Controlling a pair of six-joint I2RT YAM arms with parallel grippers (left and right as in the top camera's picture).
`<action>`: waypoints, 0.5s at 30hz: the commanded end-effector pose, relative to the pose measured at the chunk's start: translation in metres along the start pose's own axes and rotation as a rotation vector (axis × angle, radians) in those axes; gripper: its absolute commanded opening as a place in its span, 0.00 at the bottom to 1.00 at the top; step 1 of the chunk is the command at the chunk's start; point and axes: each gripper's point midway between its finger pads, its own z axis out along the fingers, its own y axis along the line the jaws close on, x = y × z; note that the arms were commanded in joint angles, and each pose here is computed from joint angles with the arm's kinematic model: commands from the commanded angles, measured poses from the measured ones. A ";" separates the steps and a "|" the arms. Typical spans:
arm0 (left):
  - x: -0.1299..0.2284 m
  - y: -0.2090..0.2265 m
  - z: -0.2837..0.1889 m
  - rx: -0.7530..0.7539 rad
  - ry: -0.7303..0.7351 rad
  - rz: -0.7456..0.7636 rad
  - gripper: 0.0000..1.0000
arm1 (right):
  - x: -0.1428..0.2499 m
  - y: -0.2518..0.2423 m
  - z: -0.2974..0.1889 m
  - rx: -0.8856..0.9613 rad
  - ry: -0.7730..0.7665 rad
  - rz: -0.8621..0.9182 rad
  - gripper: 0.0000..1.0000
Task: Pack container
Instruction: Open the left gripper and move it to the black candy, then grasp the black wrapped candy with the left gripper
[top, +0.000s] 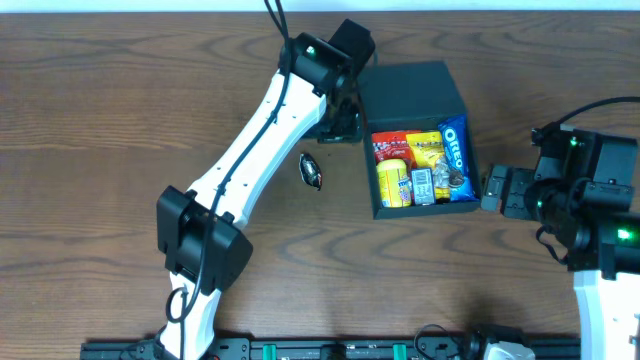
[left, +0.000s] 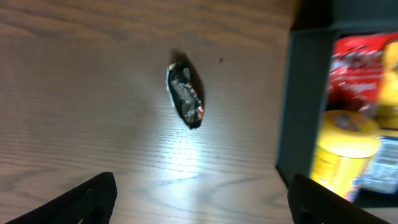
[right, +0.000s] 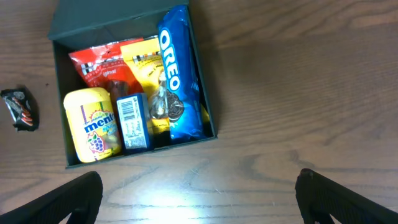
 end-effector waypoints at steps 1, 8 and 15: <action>0.010 0.008 0.010 -0.027 0.029 0.041 0.91 | -0.004 -0.001 -0.004 0.002 -0.014 0.004 0.99; 0.028 0.013 0.058 -0.044 0.105 0.034 0.92 | -0.003 0.000 -0.004 -0.007 -0.013 0.004 0.99; 0.023 0.008 0.082 -0.020 0.069 0.026 0.98 | -0.004 0.001 -0.004 -0.014 -0.013 0.003 0.99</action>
